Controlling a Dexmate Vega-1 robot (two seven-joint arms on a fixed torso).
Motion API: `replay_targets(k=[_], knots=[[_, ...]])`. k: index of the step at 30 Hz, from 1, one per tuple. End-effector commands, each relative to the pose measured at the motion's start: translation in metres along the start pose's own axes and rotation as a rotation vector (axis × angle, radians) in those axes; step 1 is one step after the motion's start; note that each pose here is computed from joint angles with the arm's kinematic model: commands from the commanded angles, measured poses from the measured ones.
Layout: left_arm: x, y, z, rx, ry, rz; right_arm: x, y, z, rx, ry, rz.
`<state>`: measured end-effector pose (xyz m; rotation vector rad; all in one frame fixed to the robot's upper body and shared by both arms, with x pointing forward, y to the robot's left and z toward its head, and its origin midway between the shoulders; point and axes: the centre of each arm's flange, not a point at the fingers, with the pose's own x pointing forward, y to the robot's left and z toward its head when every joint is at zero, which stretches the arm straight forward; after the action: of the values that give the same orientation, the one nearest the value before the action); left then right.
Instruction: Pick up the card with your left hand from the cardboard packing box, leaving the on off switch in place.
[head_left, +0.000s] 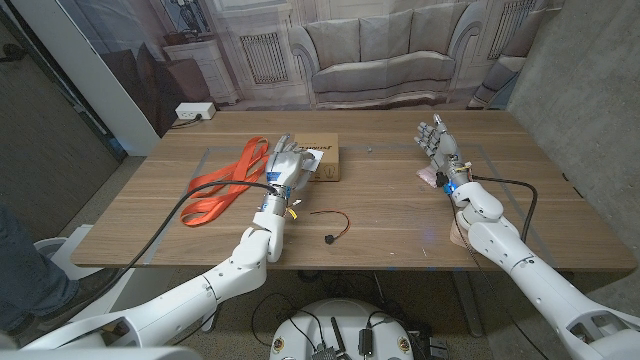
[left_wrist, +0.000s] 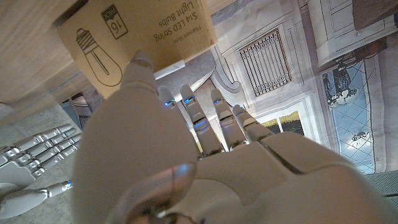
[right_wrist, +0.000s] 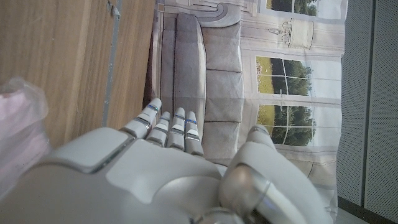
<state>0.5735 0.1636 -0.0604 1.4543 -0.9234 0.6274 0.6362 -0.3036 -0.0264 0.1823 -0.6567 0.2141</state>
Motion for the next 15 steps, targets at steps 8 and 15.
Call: replay_targets(k=[8,15], knots=[[0.003,0.0018,-0.0044,-0.011,0.003,0.033,0.0028,0.0045,0.0,0.0,0.0,0.003],[0.0037,0.0026,-0.0035,-0.028,0.002,0.051,0.0009,0.0033,0.0022,-0.004,-0.007,0.003]])
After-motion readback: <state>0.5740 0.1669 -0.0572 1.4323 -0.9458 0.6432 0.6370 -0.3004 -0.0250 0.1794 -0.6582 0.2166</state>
